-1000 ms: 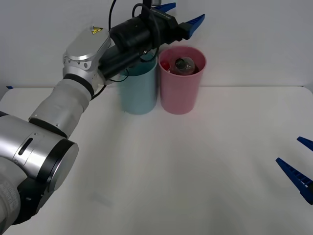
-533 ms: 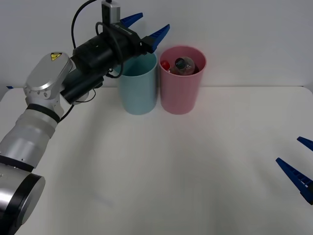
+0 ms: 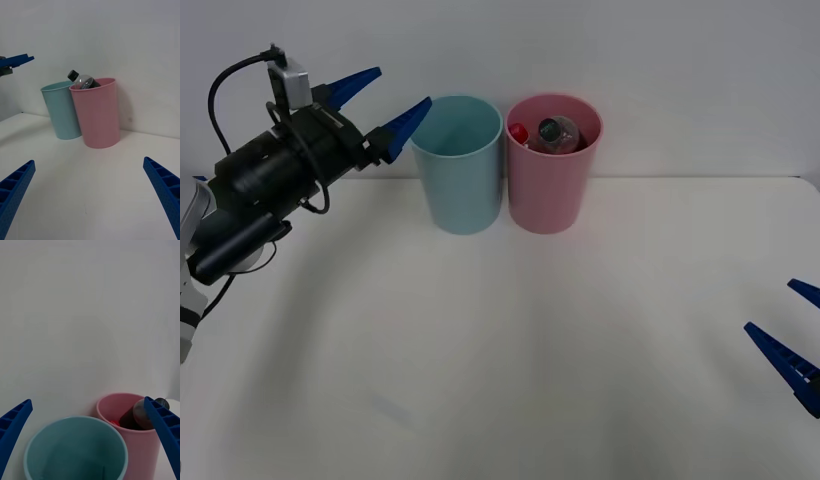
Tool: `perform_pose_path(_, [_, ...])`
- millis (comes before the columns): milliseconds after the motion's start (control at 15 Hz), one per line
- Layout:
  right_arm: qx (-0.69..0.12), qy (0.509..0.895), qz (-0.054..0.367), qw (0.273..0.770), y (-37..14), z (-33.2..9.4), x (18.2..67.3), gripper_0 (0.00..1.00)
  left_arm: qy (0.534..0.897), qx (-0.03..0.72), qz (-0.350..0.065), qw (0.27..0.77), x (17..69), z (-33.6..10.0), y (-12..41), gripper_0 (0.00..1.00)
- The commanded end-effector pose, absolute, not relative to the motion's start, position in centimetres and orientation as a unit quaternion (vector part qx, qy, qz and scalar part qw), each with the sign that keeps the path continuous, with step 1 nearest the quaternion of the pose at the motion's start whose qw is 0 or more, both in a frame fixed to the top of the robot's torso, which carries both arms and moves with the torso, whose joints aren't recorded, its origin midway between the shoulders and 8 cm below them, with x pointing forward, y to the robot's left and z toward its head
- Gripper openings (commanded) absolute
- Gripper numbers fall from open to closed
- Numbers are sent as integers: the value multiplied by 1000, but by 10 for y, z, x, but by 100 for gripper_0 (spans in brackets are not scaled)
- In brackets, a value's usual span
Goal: Grasp the object on the table and drop it into the matching bin: aluminum can to the light blue bin, PET bottle to the pink bin.
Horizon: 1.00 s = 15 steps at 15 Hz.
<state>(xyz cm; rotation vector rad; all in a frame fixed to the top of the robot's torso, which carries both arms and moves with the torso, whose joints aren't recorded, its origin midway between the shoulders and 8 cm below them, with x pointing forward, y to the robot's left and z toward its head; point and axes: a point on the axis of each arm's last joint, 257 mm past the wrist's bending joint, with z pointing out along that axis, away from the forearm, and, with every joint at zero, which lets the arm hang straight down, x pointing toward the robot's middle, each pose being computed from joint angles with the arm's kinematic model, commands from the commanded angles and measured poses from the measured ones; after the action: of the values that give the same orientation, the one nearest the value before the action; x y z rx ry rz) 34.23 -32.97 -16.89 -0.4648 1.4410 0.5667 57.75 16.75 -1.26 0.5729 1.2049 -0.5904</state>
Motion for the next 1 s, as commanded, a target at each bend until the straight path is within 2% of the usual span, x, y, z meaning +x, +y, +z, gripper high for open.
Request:
perform_pose_path(67, [-208,645,253,691,-330,-169,342,100,554,278,-246,745,549,-31,203,100])
perform_pose_path(467, [-208,645,253,691,-330,-169,342,100,569,318,-201,732,488,-68,275,100])
perform_pose_path(1000, [-208,645,253,691,-330,-169,342,100,625,320,-150,696,428,-120,341,100])
